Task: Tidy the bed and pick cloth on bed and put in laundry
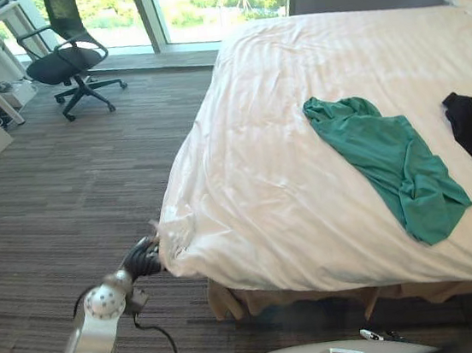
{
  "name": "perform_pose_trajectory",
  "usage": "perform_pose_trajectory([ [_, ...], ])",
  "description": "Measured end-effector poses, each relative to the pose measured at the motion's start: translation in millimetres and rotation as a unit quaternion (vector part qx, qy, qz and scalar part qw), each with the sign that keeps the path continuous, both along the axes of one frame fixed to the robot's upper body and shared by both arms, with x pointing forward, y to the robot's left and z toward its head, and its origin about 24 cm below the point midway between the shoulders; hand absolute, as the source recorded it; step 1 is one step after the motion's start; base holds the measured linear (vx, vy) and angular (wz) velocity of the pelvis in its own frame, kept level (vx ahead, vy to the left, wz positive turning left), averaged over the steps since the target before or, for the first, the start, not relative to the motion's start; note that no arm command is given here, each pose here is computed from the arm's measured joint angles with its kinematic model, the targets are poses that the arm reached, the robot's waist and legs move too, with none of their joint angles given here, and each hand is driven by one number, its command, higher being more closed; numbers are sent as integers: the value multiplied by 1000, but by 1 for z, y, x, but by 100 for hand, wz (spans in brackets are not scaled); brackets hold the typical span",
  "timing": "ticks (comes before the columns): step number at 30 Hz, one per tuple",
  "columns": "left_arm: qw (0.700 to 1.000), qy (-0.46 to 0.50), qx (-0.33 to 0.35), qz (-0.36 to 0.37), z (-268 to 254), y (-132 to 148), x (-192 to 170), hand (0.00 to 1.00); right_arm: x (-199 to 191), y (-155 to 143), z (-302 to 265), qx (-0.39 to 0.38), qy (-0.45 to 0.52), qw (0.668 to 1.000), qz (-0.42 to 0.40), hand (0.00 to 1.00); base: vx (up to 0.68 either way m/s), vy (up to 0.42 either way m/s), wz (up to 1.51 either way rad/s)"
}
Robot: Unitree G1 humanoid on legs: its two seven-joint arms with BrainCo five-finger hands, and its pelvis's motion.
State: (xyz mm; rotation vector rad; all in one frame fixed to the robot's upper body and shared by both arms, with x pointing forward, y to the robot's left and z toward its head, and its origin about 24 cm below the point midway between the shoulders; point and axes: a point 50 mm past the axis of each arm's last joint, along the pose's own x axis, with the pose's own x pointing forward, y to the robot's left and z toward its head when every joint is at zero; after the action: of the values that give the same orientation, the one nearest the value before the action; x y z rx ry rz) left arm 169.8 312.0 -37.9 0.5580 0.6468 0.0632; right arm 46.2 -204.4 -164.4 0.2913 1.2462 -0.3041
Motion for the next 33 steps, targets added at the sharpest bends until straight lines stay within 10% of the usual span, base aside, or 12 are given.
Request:
perform_pose_trajectory([
  [11, 953, 117, 25, 277, -69, 19, -117, 0, 8, -8, 1, 5, -6, 999, -51, 0, -30, -1, -1],
  [21, 938, 84, -186, 281, -105, -74, -103, 0, 2, -25, 4, -104, 27, 969, -221, 0, -11, 7, -18],
  [33, 901, 71, -282, 322, -112, -105, -79, 0, 56, -63, 48, -224, -157, 863, -424, 0, 56, -5, -20],
])
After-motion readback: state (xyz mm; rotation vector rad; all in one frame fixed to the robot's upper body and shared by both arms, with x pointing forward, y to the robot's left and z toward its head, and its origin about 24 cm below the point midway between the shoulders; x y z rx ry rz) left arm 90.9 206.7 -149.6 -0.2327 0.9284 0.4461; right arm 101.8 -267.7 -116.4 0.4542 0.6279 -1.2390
